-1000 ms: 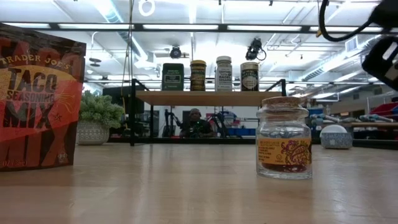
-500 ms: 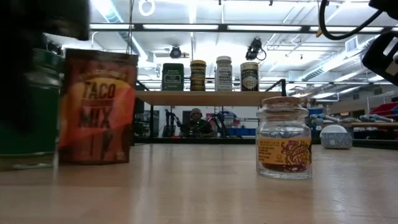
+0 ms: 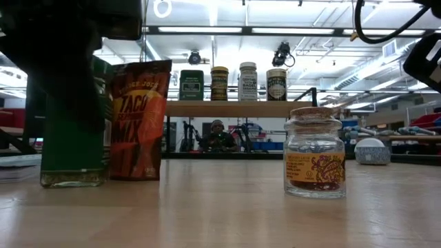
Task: Shelf spices
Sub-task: Put the green seasoning bottle on the shelf
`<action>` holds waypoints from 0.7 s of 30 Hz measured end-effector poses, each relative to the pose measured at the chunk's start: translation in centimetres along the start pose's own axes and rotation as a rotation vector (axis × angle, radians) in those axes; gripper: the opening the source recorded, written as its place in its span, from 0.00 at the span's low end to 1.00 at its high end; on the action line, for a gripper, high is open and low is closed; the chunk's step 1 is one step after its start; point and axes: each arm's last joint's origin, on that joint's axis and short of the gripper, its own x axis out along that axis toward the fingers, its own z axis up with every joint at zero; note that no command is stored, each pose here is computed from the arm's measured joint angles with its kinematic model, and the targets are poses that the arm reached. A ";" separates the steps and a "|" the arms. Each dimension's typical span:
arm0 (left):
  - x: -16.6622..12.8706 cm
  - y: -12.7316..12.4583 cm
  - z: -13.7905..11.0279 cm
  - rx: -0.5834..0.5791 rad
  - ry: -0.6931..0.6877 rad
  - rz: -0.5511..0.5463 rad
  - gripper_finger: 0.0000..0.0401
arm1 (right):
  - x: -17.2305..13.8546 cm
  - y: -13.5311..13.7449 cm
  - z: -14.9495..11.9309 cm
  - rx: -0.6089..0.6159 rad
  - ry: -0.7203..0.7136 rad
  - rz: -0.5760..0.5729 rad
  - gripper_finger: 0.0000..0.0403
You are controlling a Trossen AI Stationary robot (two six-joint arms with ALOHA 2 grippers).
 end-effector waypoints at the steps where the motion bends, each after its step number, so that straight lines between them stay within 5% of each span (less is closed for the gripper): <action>1: -0.1 -0.1 -0.2 0.006 0.003 0.002 0.62 | -0.1 0.1 -0.1 -0.001 0.002 0.003 0.02; 21: -6.1 -2.6 -6.4 0.104 -0.315 0.031 0.62 | -0.5 0.4 -0.5 0.015 0.007 0.013 0.02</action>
